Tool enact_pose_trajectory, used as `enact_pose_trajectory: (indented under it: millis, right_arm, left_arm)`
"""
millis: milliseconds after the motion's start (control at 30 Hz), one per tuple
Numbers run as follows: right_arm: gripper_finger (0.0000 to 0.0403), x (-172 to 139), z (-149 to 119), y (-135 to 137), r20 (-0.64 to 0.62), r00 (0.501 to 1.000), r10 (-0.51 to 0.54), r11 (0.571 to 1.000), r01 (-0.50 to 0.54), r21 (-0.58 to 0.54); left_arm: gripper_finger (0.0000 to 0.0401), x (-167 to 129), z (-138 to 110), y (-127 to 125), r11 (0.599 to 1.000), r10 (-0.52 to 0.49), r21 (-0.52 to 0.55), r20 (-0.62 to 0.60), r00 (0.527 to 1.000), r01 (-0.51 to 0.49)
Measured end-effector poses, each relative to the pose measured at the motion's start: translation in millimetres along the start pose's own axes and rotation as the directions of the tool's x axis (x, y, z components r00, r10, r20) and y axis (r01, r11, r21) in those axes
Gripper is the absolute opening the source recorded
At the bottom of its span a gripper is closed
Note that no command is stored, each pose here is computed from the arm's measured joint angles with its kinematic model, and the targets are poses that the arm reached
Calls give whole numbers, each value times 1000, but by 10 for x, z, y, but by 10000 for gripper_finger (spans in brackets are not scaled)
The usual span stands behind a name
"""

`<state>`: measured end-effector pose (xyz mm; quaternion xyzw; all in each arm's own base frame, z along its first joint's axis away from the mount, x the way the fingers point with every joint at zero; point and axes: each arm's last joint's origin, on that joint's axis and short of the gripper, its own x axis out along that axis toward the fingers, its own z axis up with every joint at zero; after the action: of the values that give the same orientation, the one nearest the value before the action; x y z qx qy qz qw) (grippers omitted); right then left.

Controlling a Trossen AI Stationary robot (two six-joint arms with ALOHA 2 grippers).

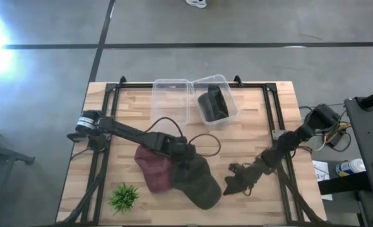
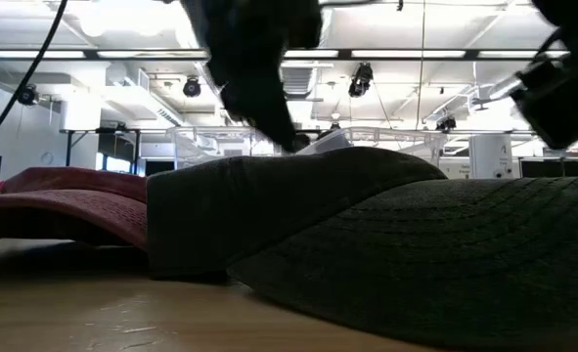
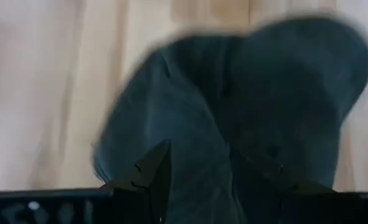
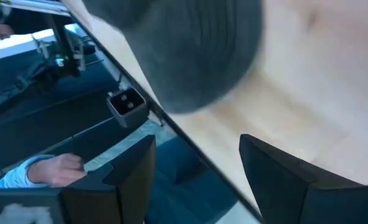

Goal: Pick & Place hat
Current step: Put the black cap into the right transparent bin

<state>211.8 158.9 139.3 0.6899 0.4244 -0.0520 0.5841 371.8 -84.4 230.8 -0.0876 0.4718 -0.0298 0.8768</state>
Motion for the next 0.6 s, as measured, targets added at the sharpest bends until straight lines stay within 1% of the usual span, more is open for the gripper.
enact_pose_trajectory:
  millis: [133, 300, 367, 500, 600]
  right_arm:
    - [228, 247, -144, 76, 9, 1000, -15, 999, 15, 43]
    - [228, 573, -175, 155, 101, 995, -19, 997, 11, 74]
    - [228, 690, -166, 178, 157, 988, -4, 997, -9, 80]
    - [228, 812, -119, 185, 310, 950, 39, 992, -73, 99]
    - [228, 824, -93, 222, 416, 904, 95, 987, -141, 81]
  left_arm:
    - [155, 113, -201, -20, 1000, 1, 21, -61, 998, 0]
    - [155, 198, -375, -55, 999, 2, 38, -105, 994, 2]
    - [155, 213, -420, -72, 999, 3, 37, -119, 993, 2]
    - [155, 233, -476, -131, 999, -19, 45, -128, 992, 25]
    - [155, 252, -485, -185, 997, -46, 56, -98, 994, 52]
